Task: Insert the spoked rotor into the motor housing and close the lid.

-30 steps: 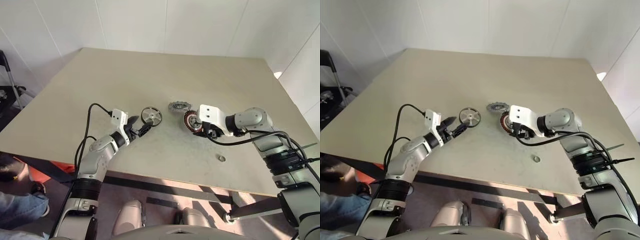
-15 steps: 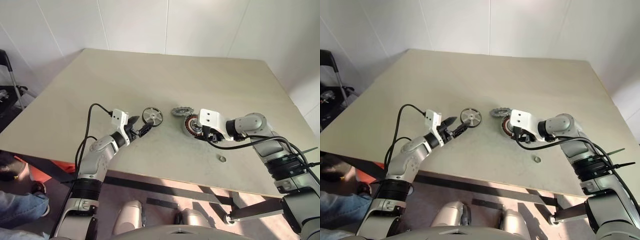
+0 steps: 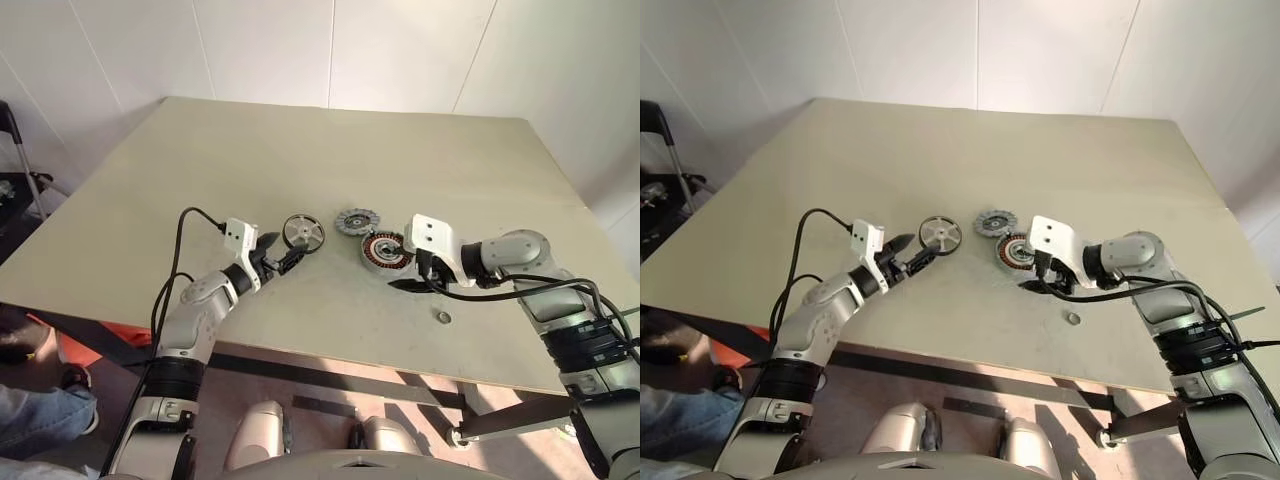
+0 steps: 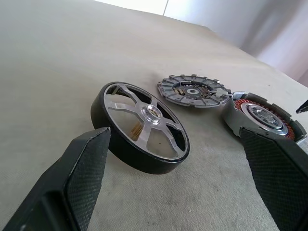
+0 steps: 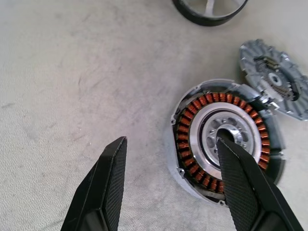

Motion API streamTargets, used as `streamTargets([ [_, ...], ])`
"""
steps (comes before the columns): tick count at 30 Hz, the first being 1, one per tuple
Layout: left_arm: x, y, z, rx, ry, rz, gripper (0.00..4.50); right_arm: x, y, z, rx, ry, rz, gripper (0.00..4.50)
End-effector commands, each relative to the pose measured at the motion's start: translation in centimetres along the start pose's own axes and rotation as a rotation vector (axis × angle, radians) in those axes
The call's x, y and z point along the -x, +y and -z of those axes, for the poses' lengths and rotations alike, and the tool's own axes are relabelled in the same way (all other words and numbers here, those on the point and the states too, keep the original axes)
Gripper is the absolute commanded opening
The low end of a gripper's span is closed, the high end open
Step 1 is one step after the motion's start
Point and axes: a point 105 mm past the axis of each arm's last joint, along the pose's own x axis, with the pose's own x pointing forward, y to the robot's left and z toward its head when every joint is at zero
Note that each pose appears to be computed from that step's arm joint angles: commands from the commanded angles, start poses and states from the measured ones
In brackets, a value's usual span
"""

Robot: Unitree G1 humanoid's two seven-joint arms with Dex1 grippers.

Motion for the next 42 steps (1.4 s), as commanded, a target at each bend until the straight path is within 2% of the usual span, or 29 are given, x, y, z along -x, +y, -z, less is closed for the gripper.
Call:
streamTargets([
  [1, 0.1, -0.4, -0.9, -0.024, -0.037, 0.013, 4.5, 2.2, -1.0, -0.5, -0.029, -0.089, 0.12, 3.31],
  [6, 0.2, -0.4, -0.7, -0.021, -0.028, 0.022, 4.5, 4.4, 0.0, 2.8, -0.142, -0.019, 0.157, 3.31],
  [11, -0.2, -0.6, -0.8, -0.023, -0.02, 0.038, 4.5, 5.8, 1.1, 4.3, -0.168, 0.027, 0.176, 3.31],
  [20, -0.3, -0.6, -0.6, -0.025, -0.009, 0.047, 4.5, 4.8, 4.9, 5.7, -0.206, 0.056, 0.113, 3.31],
  [27, -0.4, -0.5, -0.6, -0.028, -0.004, 0.048, 4.5, 4.7, 5.4, 7.8, -0.256, 0.105, 0.121, 3.31],
  [39, -0.4, -0.6, -0.5, -0.034, 0.004, 0.054, 4.5, 6.8, 4.9, 11.5, -0.308, 0.195, 0.16, 3.31],
  [42, -0.4, -0.6, -0.5, -0.033, 0.006, 0.055, 4.5, 7.0, 4.9, 12.0, -0.324, 0.21, 0.158, 2.73],
])
